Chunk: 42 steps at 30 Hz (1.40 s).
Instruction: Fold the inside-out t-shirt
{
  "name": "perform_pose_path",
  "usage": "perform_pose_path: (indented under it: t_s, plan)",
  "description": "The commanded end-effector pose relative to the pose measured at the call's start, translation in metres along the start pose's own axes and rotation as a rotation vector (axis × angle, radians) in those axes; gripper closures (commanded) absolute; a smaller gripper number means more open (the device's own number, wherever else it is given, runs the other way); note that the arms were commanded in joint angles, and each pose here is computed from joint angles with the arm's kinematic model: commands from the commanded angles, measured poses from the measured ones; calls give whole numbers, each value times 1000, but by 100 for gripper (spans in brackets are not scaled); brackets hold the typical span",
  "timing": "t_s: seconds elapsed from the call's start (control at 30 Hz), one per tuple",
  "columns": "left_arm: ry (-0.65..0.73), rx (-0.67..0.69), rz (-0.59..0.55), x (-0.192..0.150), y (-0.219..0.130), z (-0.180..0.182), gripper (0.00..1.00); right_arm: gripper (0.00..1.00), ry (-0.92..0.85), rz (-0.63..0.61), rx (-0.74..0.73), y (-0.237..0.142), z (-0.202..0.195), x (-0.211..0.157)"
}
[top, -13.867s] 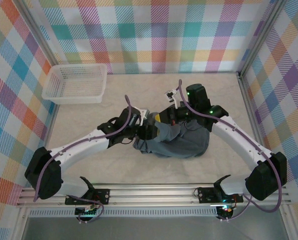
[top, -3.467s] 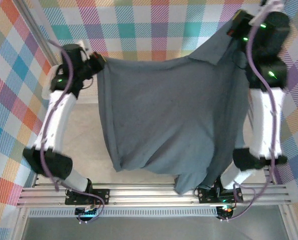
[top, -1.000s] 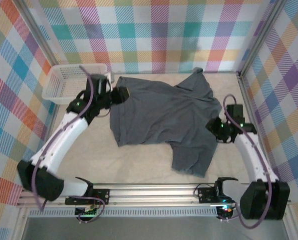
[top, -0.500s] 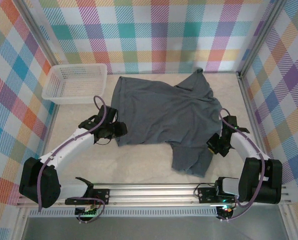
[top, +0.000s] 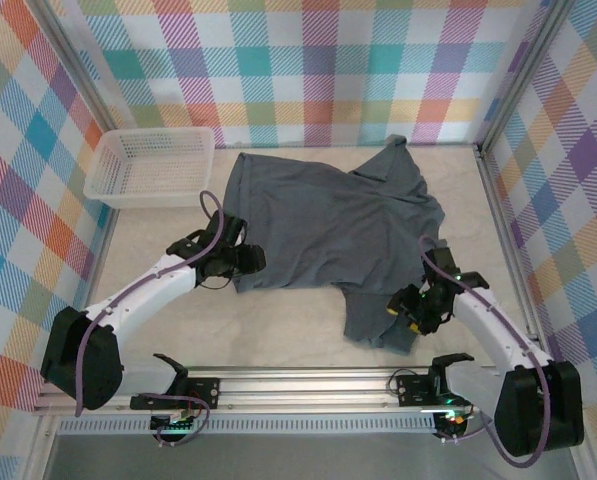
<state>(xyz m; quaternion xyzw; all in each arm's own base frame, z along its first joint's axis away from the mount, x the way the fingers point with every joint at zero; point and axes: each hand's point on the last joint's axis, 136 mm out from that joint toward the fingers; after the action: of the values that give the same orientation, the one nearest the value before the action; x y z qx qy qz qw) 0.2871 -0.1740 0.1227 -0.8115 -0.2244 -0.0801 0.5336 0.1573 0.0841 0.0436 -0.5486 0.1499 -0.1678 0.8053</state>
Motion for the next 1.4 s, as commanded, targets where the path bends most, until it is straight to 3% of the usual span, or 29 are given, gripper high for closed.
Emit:
perform_pose_path:
  t_s: [0.0, 0.07, 0.13, 0.17, 0.3, 0.4, 0.53, 0.57, 0.6, 0.63, 0.67, 0.77, 0.87, 0.93, 1.07, 1.17, 1.27, 1.37]
  plan:
    - [13, -24, 2, -1, 0, -10, 52, 44, 44, 105, 29, 14, 7, -18]
    - [20, -16, 7, 0, 1, -10, 52, 59, 33, 122, 41, 20, 16, -16]
    - [22, -1, 7, 0, 0, -8, 52, 92, -3, 115, 59, 16, 33, -11]
    - [23, 6, 6, 0, 0, -7, 52, 100, -28, 102, 61, 11, 41, -8]
    - [21, 22, -3, -2, -3, -1, 52, 100, -103, 85, 103, -1, 90, -4]
    - [16, 24, -5, -3, -1, 1, 51, 100, -166, 102, 123, 11, 140, 3]
    - [9, 16, -4, 0, 4, -3, 51, 100, -208, 85, 126, 37, 198, 38]
    - [9, 15, -2, 0, 5, -4, 51, 89, -219, 77, 115, 39, 204, 47]
    - [10, 13, 4, 0, 6, -4, 52, 69, -221, 76, 89, 36, 205, 55]
    - [11, 13, 6, 0, 6, -5, 51, 59, -229, 63, 69, 29, 203, 61]
    - [14, 16, 10, 0, 6, -5, 52, 57, -240, 38, 52, 21, 198, 65]
    - [23, 21, -3, 0, 2, -3, 51, 61, -227, -25, -9, -1, 156, 62]
    - [33, 13, 2, -3, 2, -2, 51, 73, -158, -14, -42, -5, 106, 33]
    - [36, 9, 6, -4, 3, -2, 51, 74, -111, 23, -26, -4, 89, 7]
    - [31, 12, 17, -6, 7, -2, 51, 62, 13, 60, 128, 2, 98, -24]
    - [26, 7, 23, -7, 9, -3, 51, 59, 44, -2, 277, 11, 128, -23]
    - [23, 15, 27, -7, 10, -1, 51, 49, -47, -57, 292, 22, 140, -18]
    - [21, 13, 25, -8, 10, -1, 51, 45, -95, -142, 300, 38, 130, -7]
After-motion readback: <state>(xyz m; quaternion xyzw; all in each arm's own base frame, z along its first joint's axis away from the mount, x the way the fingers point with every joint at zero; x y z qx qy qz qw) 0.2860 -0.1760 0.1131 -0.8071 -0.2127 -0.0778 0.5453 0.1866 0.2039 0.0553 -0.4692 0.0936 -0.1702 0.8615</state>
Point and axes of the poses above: each hand's point on the last joint's axis, 136 mm out from that joint toward the fingers, its own y axis out along the fingers, its own z axis along the line the jaws close on, x = y × z, and after that the axes turned 6 degrees about -y, right-handed
